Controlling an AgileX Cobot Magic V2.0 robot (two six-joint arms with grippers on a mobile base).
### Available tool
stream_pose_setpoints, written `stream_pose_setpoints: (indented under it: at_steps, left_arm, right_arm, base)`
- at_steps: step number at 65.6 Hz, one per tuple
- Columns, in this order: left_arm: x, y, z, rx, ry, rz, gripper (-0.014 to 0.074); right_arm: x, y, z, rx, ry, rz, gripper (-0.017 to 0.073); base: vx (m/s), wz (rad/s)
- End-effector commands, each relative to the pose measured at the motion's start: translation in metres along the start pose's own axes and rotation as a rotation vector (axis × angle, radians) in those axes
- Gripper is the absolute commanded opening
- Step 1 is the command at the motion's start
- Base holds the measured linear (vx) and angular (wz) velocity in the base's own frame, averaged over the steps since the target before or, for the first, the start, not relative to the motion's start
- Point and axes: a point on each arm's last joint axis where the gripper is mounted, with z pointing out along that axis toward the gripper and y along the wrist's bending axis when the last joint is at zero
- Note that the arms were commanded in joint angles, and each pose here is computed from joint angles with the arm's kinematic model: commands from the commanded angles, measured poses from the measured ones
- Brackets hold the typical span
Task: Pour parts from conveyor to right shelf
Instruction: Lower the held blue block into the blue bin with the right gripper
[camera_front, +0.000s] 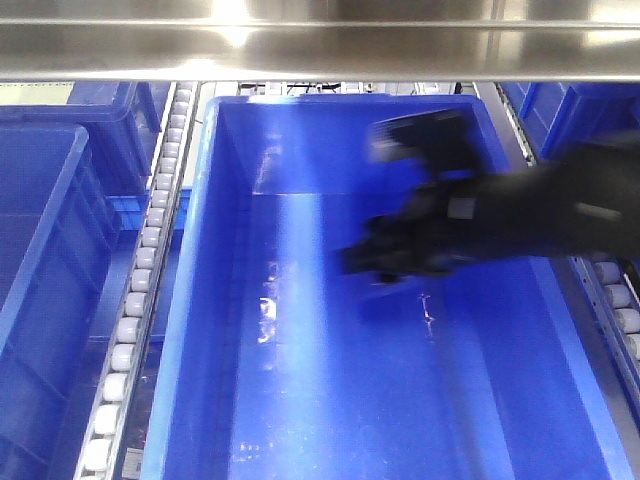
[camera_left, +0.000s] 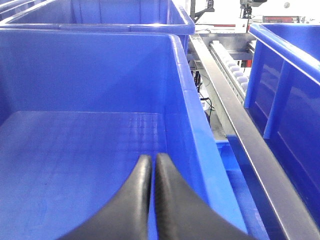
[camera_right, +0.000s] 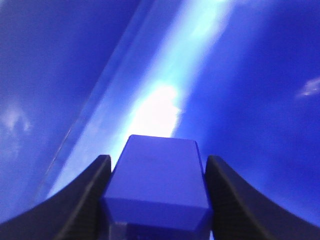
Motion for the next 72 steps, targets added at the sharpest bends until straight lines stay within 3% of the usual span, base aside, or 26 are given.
stream_pose_setpoints:
  at_steps: [1,17,22,37,55,65,72]
  left_arm:
    - [-0.014,0.0,-0.002,0.006,-0.098,-0.016,-0.0006]
    - [-0.014,0.0,-0.002,0.006,-0.098,-0.016,-0.0006]
    - [-0.014,0.0,-0.002,0.006,-0.098,-0.016,-0.0006]
    - [-0.014,0.0,-0.002,0.006,-0.098,-0.016,-0.0006]
    - [-0.014,0.0,-0.002,0.006,-0.098,-0.016,-0.0006]
    - [-0.014,0.0,-0.002,0.006,-0.098,-0.016,-0.0006]
    - [-0.014,0.0,-0.002,0.006,-0.098,-0.016,-0.0006]
  right_arm:
    - [-0.023,0.006,0.008,-0.01,-0.002,0.016,-0.0005]
    - [-0.038,0.002,0.055,0.042,0.266,0.002,-0.0005]
    - [-0.041,-0.001,0.064,0.056,0.307,0.023,-0.0005]
    - [-0.038,-0.021,0.092,0.102,0.367,0.134,-0.0005]
    - [-0.033,-0.025,0.104,0.112,0.395,0.136,0.0001]
    - [-0.031,-0.025,0.104,0.115,0.411,0.135,0.0055]
    - [-0.031,-0.025,0.104,0.114,0.408,0.135,0.0158]
  base:
    - [0.0,0.0]
    - [0.0,0.0]
    - [0.0,0.0]
    - [0.0,0.0]
    - [0.0,0.0]
    - [0.0,0.0]
    - [0.0,0.0]
